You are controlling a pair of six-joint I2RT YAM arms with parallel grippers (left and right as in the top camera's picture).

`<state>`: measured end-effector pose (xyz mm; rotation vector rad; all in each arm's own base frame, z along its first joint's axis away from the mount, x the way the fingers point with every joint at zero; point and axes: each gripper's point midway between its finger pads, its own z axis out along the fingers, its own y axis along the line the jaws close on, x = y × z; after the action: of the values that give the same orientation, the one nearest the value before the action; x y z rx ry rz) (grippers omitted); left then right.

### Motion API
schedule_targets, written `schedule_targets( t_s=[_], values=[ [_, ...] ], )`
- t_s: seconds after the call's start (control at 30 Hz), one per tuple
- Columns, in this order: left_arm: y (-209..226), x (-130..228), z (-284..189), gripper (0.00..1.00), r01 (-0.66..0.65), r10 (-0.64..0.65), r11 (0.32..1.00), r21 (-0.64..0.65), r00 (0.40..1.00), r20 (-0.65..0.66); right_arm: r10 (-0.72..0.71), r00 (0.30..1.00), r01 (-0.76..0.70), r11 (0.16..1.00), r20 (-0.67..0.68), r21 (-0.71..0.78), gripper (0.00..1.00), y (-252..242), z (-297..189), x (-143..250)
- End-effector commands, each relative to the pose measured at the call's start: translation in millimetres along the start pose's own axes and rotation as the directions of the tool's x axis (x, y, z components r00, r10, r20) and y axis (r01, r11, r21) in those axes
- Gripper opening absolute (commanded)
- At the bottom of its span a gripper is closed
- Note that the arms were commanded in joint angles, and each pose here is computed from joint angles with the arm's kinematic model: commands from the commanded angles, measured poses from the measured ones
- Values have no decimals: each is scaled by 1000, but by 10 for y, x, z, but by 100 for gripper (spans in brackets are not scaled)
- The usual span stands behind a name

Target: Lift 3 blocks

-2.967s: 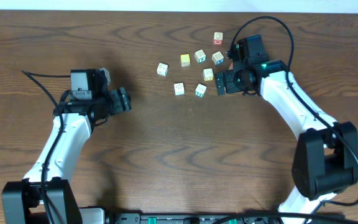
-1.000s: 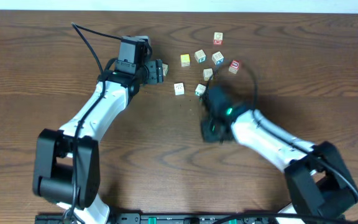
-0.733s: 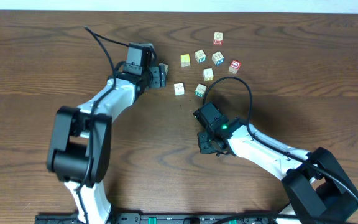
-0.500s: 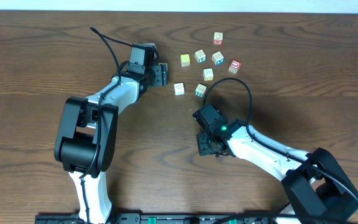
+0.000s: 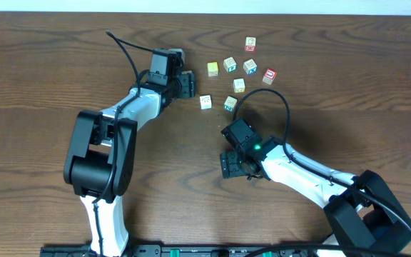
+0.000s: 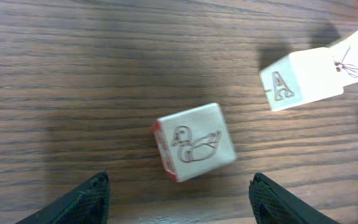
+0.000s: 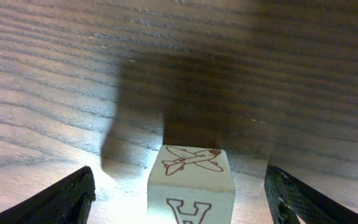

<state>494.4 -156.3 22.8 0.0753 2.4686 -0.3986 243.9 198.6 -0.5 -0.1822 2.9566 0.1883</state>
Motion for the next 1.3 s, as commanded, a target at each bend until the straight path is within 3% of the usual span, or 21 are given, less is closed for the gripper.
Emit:
schedule_targets(
  t_s=[0.0,0.23,0.4,0.53,0.63,0.83,1.03,1.27],
  values=[
    [-113,-101,54,73,30,-28,999,-40,999,39,-8,999,8,1000,-31,5,86,-18,84,112],
    [-120,-161,45,72,81,-65,985,-154,992,110,-7,999,7,1000,-41,-3,81,-7,82,131],
    [-43,-197,31,60,101,-79,979,-178,989,127,-40,998,40,999,-57,8,75,-28,24,131],
    [19,-225,18,58,107,-79,974,-202,987,142,-59,996,60,998,-59,12,74,-39,-149,46],
    [17,-243,16,58,108,-79,974,-199,986,149,-44,998,46,997,-33,56,77,-136,-380,-65],
    [9,-273,40,59,110,-79,975,-192,983,165,17,999,-20,997,33,68,99,-369,-956,-388],
    [31,-208,144,55,132,-102,974,-187,982,160,81,992,-85,996,100,34,99,-826,-1220,-901],
    [71,-86,263,51,144,-120,971,-191,983,136,148,980,-152,988,135,25,99,-1353,-993,-1521]
  ],
)
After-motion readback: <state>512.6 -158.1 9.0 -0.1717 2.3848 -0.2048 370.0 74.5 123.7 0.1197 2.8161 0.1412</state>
